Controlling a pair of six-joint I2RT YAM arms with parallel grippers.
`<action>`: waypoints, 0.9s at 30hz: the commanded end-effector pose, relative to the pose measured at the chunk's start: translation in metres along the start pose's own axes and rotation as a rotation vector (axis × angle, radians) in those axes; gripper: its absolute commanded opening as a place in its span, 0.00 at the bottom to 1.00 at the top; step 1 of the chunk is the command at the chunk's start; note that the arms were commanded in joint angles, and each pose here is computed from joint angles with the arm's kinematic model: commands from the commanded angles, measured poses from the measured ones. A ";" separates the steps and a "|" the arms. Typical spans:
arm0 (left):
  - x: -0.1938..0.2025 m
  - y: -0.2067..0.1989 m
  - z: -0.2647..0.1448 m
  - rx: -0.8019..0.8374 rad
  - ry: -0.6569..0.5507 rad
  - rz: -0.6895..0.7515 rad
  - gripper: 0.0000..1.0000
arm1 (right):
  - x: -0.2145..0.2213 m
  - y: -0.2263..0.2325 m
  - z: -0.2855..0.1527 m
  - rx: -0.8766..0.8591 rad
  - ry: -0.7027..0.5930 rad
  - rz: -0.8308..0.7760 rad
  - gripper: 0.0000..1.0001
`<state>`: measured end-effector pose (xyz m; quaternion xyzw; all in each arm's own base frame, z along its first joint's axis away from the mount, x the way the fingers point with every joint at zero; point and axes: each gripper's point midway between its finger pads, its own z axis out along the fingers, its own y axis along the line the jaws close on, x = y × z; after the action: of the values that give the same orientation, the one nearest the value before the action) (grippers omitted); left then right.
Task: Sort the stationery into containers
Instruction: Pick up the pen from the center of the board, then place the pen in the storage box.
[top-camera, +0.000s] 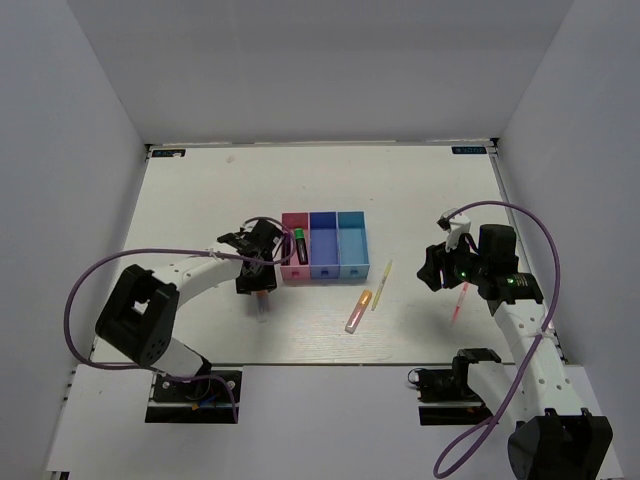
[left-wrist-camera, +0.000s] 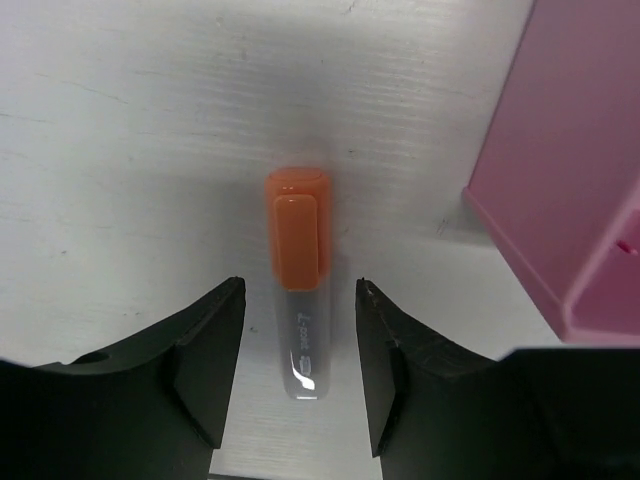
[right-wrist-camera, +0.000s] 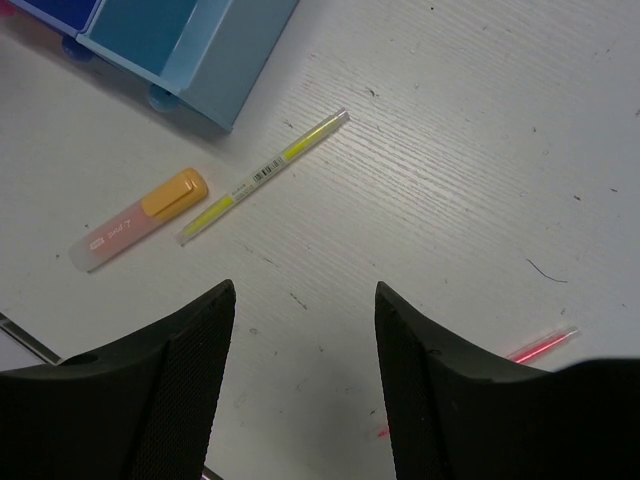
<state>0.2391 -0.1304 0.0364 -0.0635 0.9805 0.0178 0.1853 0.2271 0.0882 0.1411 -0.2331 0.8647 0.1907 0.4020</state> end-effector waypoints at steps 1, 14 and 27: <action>0.005 -0.008 0.011 0.029 0.011 -0.016 0.59 | -0.007 -0.002 -0.002 0.012 -0.015 -0.013 0.61; 0.019 0.000 0.007 0.026 0.031 -0.021 0.06 | -0.007 -0.002 -0.002 0.011 -0.016 -0.014 0.61; -0.056 -0.088 -0.092 0.292 -0.155 0.071 0.01 | -0.009 0.004 -0.004 -0.015 -0.025 -0.019 0.00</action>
<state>0.2556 -0.1937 0.1348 -0.0224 0.9586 -0.0953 0.2676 0.2263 0.0878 0.1403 -0.2344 0.8654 0.1896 0.4003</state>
